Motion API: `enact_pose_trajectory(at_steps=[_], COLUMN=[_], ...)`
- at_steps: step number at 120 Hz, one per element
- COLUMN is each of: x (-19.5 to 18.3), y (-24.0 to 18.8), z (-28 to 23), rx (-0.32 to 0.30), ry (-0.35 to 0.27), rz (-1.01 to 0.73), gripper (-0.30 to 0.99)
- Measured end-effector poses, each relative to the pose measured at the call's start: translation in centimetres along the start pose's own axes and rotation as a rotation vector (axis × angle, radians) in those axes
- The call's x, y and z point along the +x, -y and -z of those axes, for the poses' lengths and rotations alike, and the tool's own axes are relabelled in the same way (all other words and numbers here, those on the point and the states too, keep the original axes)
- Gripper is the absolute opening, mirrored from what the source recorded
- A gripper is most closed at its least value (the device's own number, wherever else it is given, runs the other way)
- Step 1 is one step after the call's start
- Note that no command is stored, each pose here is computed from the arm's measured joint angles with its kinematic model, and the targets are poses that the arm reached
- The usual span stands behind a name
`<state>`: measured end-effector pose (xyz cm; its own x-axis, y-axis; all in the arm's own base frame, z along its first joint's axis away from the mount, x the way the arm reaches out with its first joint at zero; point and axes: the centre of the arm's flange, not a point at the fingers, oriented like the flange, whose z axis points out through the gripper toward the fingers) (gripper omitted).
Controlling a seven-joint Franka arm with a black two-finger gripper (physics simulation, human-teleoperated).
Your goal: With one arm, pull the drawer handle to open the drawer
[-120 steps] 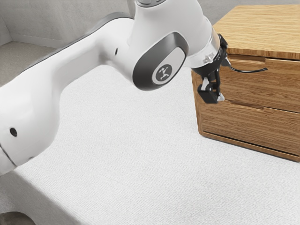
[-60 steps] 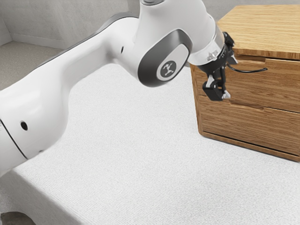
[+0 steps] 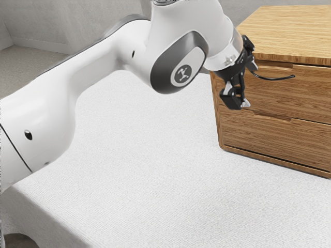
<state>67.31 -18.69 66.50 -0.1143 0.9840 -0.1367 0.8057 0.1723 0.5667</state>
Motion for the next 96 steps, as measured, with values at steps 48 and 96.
enact_pose_trajectory(at_steps=[48,96], x=[-0.8,-0.2], y=[-0.5,-1.0], z=[-1.3,-2.9], rx=[-0.003,0.002], ry=[0.013,0.015], rz=[-0.021,-0.027], gripper=[0.69,0.69])
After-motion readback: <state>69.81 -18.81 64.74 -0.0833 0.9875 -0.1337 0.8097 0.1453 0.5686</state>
